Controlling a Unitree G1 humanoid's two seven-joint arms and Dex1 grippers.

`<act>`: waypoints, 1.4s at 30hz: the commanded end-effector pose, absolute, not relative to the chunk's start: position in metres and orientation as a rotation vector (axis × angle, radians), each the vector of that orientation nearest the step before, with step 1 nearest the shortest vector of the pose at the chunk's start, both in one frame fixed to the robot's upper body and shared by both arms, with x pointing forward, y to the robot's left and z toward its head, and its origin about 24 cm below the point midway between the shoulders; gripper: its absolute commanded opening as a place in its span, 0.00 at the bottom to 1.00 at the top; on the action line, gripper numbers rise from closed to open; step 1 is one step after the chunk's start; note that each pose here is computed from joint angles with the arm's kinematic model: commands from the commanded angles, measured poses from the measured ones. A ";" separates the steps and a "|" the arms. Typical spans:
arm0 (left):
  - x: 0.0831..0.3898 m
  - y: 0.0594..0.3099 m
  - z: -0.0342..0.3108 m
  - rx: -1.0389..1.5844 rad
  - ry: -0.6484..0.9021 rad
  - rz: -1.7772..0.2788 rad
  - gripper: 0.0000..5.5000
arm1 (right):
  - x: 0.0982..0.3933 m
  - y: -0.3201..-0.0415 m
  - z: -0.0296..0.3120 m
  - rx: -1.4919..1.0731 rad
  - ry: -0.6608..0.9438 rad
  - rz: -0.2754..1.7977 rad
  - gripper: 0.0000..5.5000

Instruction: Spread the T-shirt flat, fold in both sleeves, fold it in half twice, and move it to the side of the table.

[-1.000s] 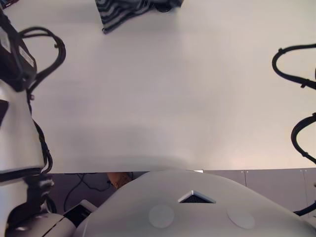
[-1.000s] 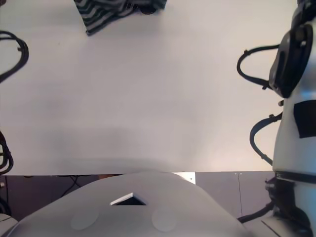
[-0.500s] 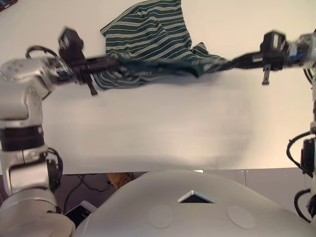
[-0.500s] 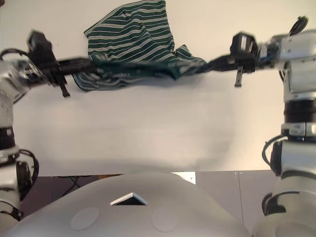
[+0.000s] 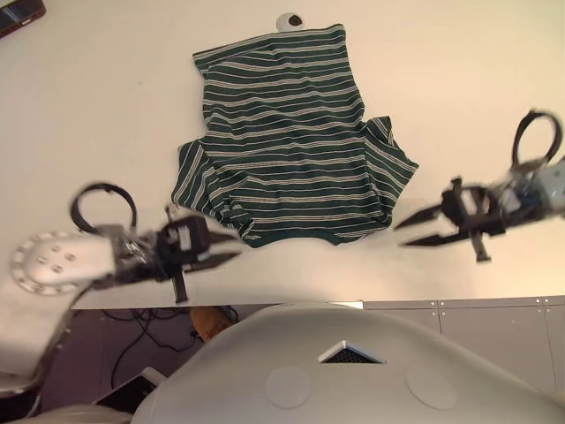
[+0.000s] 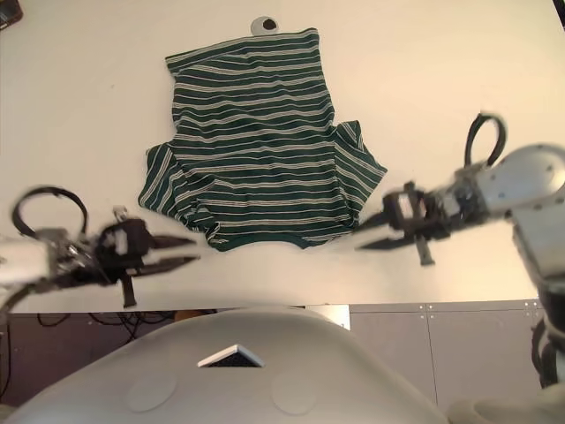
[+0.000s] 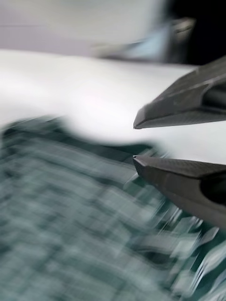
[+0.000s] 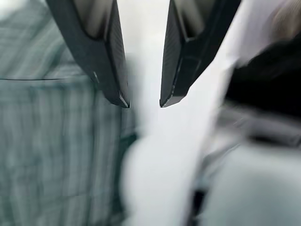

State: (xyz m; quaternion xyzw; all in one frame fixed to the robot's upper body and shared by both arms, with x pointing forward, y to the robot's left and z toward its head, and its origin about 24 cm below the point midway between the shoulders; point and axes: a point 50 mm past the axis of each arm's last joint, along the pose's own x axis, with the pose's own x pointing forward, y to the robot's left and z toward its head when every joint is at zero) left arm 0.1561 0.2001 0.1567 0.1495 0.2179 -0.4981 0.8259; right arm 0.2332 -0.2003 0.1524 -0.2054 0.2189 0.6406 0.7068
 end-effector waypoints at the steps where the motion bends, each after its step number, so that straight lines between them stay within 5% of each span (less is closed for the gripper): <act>1: 0.190 0.229 0.131 0.232 0.528 -0.690 0.28 | 0.301 -0.166 0.128 -0.339 0.385 1.110 0.22; 9: 0.198 0.256 0.085 0.102 0.688 -0.508 0.35 | 0.369 -0.098 0.044 -0.198 0.443 0.598 0.22; 18: 0.179 0.268 0.068 -0.031 0.772 -0.426 0.35 | 0.344 -0.163 -0.013 -0.324 0.661 0.354 0.22; 23: 0.169 0.260 0.057 -0.183 0.756 -0.406 0.35 | 0.342 -0.184 -0.013 -0.304 0.665 0.307 0.22; 35: 0.197 0.244 0.025 -0.598 0.737 -0.261 0.35 | 0.351 -0.154 -0.002 -0.322 0.582 0.435 0.22; 42: 0.193 0.234 0.027 -0.556 0.751 -0.315 0.16 | 0.353 -0.158 0.002 -0.344 0.564 0.418 0.22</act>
